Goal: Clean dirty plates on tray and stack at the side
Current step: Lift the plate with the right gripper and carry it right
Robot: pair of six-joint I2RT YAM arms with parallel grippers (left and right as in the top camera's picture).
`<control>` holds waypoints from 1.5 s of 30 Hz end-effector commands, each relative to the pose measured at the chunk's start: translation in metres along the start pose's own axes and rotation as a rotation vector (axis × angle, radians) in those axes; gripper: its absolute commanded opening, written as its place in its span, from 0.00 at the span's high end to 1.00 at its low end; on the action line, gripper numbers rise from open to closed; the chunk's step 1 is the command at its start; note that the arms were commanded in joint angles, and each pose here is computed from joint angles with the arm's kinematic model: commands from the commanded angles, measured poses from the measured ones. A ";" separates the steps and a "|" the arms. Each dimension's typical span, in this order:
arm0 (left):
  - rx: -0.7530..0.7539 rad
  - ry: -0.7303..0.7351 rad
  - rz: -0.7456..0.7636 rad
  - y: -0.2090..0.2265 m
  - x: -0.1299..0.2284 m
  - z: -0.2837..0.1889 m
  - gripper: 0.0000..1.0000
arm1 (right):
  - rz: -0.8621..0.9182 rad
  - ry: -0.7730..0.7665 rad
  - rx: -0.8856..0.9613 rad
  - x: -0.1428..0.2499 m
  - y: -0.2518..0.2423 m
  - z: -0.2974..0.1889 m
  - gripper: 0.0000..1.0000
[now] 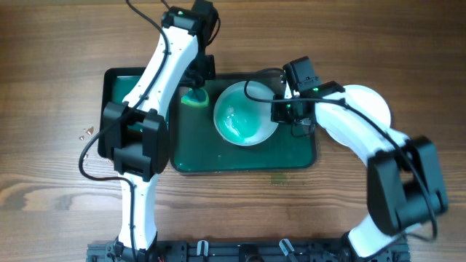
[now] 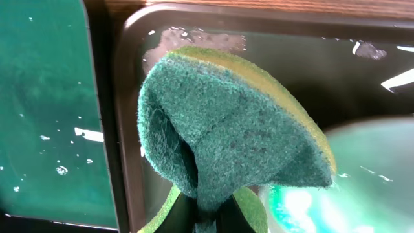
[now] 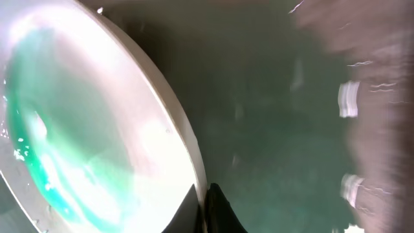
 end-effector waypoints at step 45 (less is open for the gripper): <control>0.080 0.009 0.006 -0.004 -0.005 0.000 0.96 | -0.541 -0.861 0.826 0.030 0.075 -0.157 0.96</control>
Point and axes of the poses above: each gripper's point midway between its finger pads, its own z axis out along the fingers, its own y axis along the line the jaws close on, x = y × z, the point moved 8 cm from there along -z, back along the fingers
